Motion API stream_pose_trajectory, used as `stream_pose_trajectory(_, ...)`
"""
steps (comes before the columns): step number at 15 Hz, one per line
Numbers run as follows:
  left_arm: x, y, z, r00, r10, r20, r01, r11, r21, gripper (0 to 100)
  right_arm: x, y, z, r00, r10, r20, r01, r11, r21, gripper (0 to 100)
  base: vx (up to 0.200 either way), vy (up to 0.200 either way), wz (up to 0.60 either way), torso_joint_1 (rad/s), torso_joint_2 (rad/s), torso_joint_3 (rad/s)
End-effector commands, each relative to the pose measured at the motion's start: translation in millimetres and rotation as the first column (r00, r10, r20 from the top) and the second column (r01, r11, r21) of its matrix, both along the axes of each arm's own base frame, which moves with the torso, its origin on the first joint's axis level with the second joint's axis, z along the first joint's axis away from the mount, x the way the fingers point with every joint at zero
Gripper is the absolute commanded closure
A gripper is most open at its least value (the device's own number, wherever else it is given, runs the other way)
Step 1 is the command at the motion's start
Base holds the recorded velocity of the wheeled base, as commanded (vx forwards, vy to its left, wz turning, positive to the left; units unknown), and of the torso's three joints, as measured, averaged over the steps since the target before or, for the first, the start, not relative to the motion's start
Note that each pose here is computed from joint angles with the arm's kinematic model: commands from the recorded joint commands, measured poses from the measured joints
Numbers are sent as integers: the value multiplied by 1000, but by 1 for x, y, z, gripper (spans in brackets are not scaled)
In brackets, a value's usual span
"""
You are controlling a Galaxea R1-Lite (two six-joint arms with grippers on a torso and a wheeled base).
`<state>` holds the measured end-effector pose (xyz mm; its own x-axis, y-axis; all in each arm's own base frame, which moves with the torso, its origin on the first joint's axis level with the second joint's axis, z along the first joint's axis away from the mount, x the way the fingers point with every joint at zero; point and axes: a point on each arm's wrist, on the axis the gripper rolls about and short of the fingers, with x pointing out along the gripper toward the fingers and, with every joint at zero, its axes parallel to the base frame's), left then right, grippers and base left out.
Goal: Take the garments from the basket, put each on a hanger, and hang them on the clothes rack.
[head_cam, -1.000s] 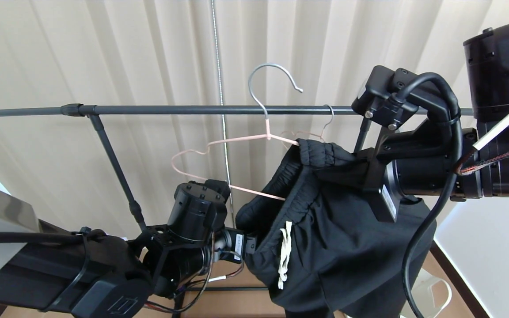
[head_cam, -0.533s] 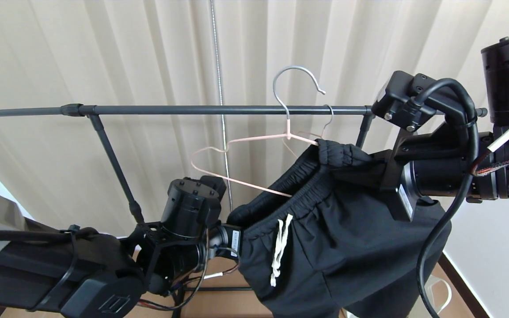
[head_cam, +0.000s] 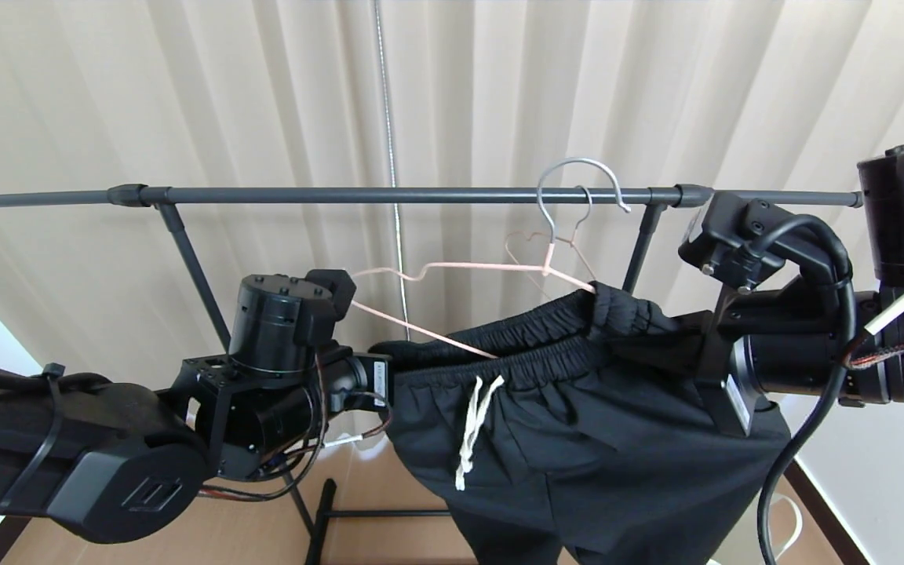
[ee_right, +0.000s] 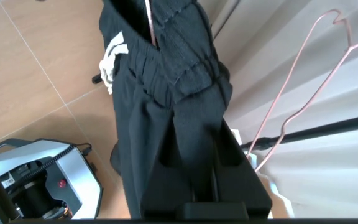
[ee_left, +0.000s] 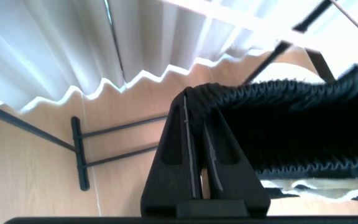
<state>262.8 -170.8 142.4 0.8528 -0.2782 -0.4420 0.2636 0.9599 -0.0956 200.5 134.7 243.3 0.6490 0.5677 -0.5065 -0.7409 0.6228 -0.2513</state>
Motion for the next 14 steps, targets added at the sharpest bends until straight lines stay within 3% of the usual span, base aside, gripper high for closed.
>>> stream_pose_trajectory(1,4,4,2,1000,18,9,-18,1000,-6,100,-8,-7,-7,1000,-4,-3,4,1000,-1,100,0,0,0,0,0,0)
stream_pose_trajectory(14,25,32,13,992,120,44,-119,993,-29,100,-20,-19,-32,996,-41,-77,37,998,-50,100,0,0,0,0,0,0)
